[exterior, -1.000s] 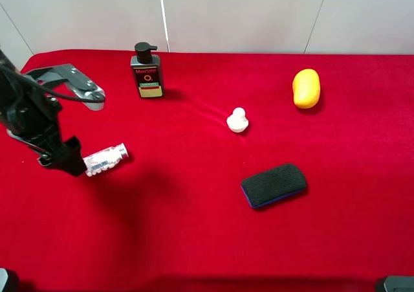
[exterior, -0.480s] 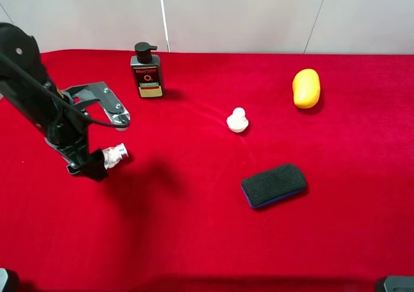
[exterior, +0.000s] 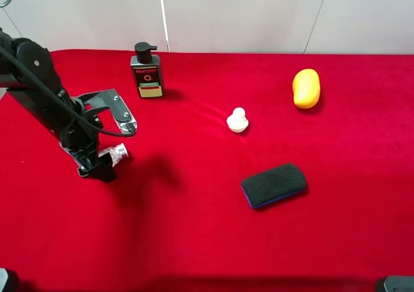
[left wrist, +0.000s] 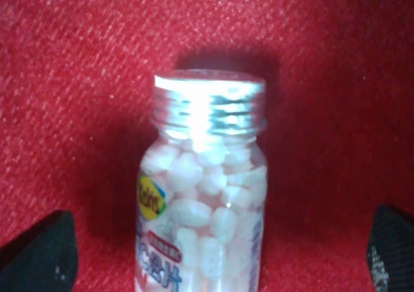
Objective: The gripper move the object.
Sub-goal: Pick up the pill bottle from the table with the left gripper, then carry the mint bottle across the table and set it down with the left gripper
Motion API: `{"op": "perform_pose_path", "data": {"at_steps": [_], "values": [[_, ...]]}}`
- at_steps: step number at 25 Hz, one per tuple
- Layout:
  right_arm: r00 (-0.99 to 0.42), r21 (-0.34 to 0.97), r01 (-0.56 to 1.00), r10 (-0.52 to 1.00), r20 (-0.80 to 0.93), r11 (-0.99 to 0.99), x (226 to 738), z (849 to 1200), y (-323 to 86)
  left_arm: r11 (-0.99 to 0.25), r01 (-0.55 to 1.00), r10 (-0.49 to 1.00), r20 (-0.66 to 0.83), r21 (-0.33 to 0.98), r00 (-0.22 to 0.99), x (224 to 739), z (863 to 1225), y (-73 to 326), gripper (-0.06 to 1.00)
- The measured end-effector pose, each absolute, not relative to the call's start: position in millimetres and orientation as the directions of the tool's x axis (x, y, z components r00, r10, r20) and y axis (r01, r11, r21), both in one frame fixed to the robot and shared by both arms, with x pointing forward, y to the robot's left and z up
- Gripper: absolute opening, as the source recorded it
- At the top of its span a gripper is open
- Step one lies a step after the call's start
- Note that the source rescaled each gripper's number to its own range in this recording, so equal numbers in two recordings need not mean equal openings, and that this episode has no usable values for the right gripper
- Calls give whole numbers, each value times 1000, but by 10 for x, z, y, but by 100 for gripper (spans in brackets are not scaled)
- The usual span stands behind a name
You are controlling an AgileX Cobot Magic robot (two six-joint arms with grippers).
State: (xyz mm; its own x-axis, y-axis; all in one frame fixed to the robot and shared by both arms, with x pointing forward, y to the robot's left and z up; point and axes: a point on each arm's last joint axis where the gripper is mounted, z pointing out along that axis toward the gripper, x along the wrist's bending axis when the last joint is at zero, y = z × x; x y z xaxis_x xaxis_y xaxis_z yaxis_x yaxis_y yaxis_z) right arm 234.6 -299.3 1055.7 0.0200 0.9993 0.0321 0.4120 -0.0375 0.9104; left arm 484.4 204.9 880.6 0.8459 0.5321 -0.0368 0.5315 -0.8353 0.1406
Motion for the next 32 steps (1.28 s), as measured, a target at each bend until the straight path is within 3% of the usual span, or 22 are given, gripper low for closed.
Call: {"op": "perform_pose_path", "data": {"at_steps": [12,15,19,32], "values": [[20,910,412,999,32,-37,2346,10557,-2993,-839,530,528,-53,119,848,4843,8714,2050,58],[20,910,412,999,32,-37,2346,10557,-2993,-839,530,528,-53,119,848,4843,8714,2050,38],[20,910,412,999,32,-37,2346,10557,-2993,-839,530,528,-53,119,847,4844,8714,2050,1],[20,910,412,999,32,-37,2346,10557,-2993,-839,531,528,-54,119,847,4847,8718,2048,0]]}}
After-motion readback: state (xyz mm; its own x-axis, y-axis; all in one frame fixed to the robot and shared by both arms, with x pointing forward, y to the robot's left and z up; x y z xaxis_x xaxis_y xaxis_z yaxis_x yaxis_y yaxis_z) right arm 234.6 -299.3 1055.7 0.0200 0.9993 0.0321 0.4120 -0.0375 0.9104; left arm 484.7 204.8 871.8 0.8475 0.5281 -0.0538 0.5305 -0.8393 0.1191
